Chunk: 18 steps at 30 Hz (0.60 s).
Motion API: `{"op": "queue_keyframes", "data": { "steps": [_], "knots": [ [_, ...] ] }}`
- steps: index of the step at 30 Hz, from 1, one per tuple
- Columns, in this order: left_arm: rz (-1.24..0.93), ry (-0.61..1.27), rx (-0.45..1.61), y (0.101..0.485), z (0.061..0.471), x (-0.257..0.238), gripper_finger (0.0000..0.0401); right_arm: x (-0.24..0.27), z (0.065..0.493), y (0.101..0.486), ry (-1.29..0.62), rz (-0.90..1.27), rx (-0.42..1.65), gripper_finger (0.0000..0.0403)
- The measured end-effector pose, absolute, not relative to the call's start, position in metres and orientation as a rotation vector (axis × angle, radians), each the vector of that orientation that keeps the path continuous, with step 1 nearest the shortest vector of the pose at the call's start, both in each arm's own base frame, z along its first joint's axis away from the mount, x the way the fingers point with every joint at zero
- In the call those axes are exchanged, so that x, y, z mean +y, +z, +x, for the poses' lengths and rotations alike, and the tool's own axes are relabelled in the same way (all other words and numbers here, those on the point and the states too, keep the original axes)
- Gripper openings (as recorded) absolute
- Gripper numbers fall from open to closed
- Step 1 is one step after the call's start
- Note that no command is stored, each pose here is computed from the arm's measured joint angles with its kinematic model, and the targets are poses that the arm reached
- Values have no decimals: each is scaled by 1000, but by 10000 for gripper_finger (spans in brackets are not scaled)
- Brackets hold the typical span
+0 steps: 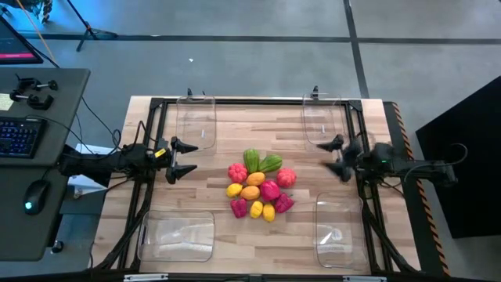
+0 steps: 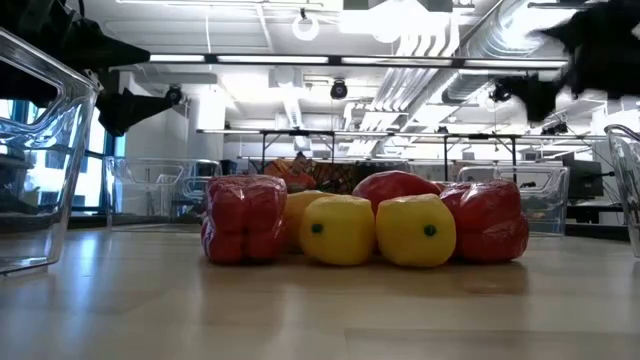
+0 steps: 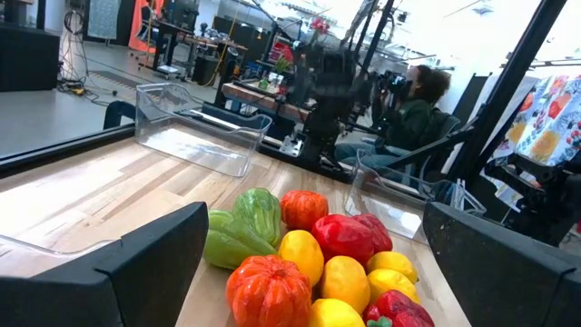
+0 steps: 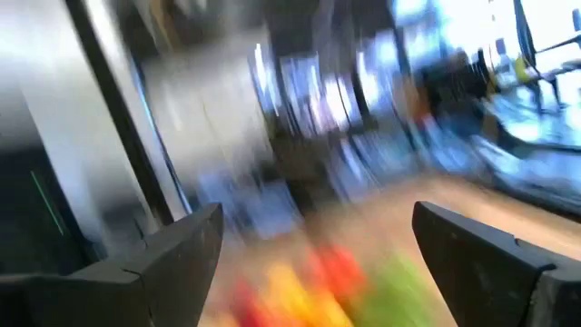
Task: Sort produce into baskets
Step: Put the orange pumpkin into the top right transparent bin
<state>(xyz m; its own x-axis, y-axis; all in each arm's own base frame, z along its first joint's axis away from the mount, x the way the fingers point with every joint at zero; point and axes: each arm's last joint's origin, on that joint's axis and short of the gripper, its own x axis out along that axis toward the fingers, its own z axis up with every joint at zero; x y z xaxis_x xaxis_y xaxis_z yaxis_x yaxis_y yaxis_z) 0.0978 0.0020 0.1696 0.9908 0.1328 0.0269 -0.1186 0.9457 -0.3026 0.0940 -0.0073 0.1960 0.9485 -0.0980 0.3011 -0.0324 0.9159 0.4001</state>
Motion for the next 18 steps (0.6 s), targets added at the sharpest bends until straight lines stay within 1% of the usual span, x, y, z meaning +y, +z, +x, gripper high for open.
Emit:
{"op": "queue_keyframes", "data": {
  "steps": [2, 3, 5, 7, 10, 12, 15, 18],
  "knots": [
    [-306, 128, -47, 170, 98, 2, 395, -9, 85, 215, -32, 598, -561, 349],
    [-305, 128, -47, 170, 98, 2, 395, -11, 81, 222, -46, 639, -663, 349],
    [-305, 128, -47, 170, 98, 2, 395, -12, 74, 232, -53, 659, -804, 349],
    [-306, 128, -47, 170, 98, 2, 395, -12, 72, 239, -29, 655, -869, 349],
    [-305, 128, -47, 170, 98, 2, 395, -13, 84, 252, -58, 671, -793, 349],
    [-305, 128, -47, 170, 98, 2, 395, -15, 98, 266, -121, 697, -719, 349],
    [-305, 128, -47, 170, 98, 2, 395, -18, 128, 286, -213, 702, -606, 349],
    [-305, 128, -47, 170, 98, 2, 395, -19, 165, 300, -239, 685, -458, 349]
  ]
}}
